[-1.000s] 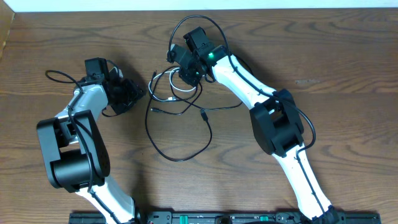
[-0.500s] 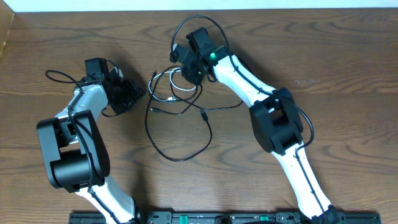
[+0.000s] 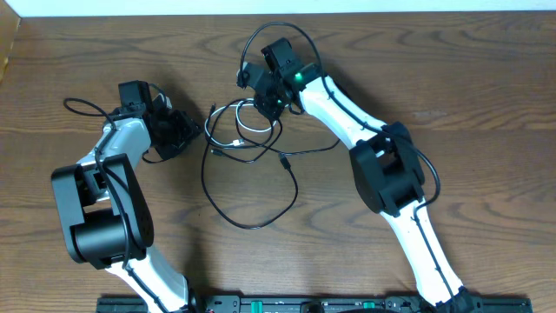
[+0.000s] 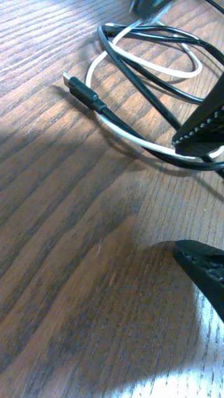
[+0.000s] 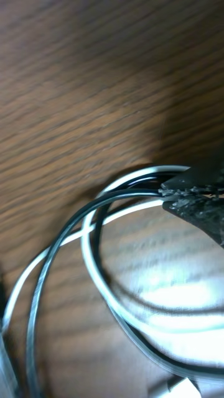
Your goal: Untangle cables
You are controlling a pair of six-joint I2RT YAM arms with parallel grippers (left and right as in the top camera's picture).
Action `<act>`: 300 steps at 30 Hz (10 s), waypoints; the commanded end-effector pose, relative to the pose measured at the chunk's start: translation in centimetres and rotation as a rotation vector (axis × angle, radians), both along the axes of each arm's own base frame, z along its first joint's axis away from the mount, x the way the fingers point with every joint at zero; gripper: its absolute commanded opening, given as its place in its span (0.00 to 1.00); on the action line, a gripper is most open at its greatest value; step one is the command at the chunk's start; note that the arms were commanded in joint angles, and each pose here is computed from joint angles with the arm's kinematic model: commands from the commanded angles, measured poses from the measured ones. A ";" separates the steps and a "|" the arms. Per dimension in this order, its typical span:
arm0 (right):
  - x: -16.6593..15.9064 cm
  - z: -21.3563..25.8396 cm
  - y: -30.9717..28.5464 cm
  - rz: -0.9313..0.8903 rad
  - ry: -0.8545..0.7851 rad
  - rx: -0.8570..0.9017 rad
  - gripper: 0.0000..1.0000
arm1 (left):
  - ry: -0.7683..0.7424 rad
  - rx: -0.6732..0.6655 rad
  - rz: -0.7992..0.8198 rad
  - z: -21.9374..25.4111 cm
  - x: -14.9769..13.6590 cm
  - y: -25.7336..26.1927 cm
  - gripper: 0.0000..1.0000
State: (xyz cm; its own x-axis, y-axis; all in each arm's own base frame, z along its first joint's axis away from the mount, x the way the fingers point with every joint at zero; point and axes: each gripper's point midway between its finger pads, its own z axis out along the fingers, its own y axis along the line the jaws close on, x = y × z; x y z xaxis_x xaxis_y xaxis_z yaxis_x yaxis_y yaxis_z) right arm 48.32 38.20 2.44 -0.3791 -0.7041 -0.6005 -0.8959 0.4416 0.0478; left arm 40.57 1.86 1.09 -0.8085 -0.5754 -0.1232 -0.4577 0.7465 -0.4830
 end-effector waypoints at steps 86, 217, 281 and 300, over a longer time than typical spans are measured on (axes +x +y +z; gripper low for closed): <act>-8.6 28.1 1.5 0.379 0.268 0.800 0.01 | 0.033 0.015 -0.020 -0.2 -1.3 -0.2 0.72; -3.2 -2.6 -6.3 -0.917 0.369 -0.166 0.13 | -0.080 0.091 0.072 2.3 0.9 2.1 0.92; -9.4 5.4 1.7 0.246 0.928 0.734 0.07 | -0.456 -0.268 -0.399 8.5 2.0 -5.9 0.93; -11.6 6.9 4.0 0.371 0.940 0.775 0.17 | -0.314 -0.192 -0.227 5.4 2.4 -3.1 0.89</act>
State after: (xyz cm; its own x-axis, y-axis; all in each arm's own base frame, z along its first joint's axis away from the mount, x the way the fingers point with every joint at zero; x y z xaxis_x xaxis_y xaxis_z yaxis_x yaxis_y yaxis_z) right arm 37.20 41.95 7.95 -0.7403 -0.4443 -0.5045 -0.4620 -0.2089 0.8619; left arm 43.02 -1.42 7.25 -0.8568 -0.4072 -0.3163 -0.0664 0.6956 -0.7154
